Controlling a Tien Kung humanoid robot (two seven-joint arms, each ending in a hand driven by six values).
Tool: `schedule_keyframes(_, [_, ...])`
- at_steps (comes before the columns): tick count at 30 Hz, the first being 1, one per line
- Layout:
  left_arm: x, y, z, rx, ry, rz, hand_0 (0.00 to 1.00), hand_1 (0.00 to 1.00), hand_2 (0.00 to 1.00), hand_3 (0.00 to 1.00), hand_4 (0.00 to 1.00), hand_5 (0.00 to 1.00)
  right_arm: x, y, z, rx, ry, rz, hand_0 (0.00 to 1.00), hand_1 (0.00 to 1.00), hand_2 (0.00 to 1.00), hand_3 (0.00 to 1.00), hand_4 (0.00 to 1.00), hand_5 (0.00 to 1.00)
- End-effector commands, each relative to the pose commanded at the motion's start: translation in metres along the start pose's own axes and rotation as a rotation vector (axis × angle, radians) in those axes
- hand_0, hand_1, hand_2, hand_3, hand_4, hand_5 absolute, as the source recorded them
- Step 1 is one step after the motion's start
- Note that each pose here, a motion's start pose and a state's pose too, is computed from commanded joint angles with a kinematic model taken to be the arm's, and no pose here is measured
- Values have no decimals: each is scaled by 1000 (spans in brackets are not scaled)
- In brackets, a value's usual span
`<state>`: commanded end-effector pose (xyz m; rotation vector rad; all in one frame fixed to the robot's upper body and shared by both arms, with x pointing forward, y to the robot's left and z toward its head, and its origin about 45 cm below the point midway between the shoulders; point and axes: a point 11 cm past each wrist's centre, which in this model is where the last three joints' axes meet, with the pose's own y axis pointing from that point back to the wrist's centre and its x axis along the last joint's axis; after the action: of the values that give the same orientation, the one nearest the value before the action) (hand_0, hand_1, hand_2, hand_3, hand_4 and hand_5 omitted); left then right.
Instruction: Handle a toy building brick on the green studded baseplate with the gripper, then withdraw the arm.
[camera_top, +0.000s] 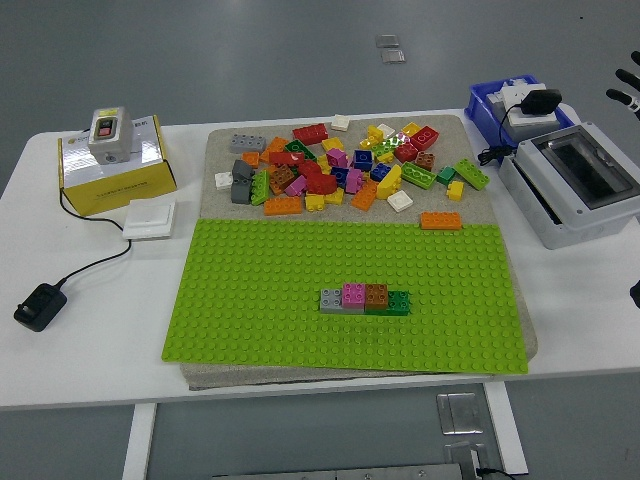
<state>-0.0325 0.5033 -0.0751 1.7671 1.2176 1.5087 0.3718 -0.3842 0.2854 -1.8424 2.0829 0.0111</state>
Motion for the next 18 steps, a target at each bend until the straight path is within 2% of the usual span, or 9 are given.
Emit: schedule_keyframes(18, [-14,0,-4,9,8,-28,641,609,562,602,168,587,6,-1,-13,37,12,9,566,655,733,689,392,548])
